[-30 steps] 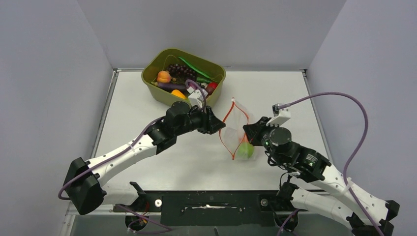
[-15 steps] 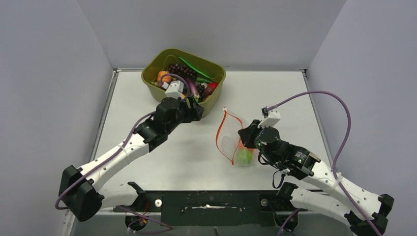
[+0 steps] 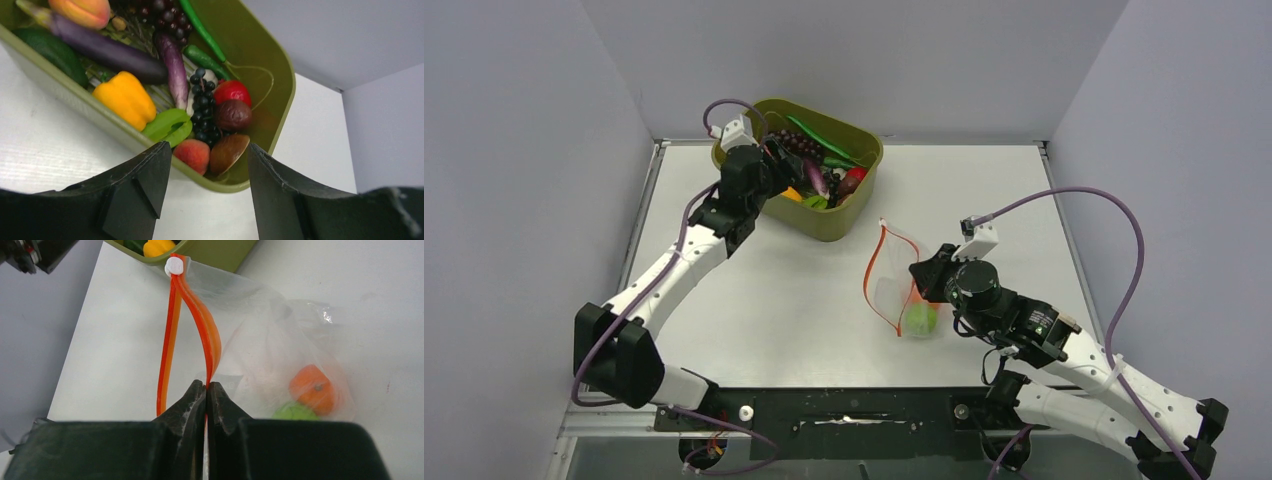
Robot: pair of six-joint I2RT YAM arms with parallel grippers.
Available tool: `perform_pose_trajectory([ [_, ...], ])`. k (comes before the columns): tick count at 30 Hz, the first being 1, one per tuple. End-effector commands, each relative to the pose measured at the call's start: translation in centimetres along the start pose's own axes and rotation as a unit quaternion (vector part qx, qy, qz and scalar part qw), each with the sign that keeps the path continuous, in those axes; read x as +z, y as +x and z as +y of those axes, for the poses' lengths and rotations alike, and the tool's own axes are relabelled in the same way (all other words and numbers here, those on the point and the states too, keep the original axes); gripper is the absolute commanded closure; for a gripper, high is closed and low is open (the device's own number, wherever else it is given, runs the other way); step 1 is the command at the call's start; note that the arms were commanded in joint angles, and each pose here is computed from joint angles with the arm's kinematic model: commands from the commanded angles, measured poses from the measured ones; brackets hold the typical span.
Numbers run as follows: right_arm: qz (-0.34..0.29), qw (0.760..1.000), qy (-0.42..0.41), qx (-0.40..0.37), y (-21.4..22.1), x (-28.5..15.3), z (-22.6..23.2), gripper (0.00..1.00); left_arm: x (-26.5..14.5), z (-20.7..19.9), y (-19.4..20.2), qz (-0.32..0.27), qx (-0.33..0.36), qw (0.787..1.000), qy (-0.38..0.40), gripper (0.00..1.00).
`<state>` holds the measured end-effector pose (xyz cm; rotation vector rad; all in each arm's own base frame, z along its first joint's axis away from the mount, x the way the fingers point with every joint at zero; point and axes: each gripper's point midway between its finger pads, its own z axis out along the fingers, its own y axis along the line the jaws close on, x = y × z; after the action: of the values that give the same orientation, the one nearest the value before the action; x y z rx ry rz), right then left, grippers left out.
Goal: Place the food in the zip-top bag and seal the zipper
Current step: Move the bin to the center of the board.
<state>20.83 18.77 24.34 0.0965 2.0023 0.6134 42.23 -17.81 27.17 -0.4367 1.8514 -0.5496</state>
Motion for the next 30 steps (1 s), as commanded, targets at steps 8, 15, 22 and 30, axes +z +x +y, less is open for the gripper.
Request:
perform_pose_trajectory([
  [8, -0.034, 0.999, -0.011, 0.015, -2.2, -1.0, 0.4, 1.0, 4.8, -5.7, -0.2, 0.018, -0.044, 0.995, 0.087, 0.45],
  [15, -0.05, 0.999, 0.003, 0.012, -3.1, -1.9, -0.5, 1.0, 5.9, -5.5, 4.0, 0.071, -0.025, 0.993, 0.087, 0.43],
  [22, -0.052, 0.999, 0.011, 0.011, -3.2, -2.4, -1.1, 1.0, 6.0, -4.1, 6.4, 0.099, -0.015, 0.993, 0.069, 0.43],
  [30, -0.062, 0.998, 0.018, 0.013, -3.5, -3.4, -2.0, 1.0, 5.4, -2.5, 9.0, 0.134, 0.027, 0.99, 0.043, 0.42],
])
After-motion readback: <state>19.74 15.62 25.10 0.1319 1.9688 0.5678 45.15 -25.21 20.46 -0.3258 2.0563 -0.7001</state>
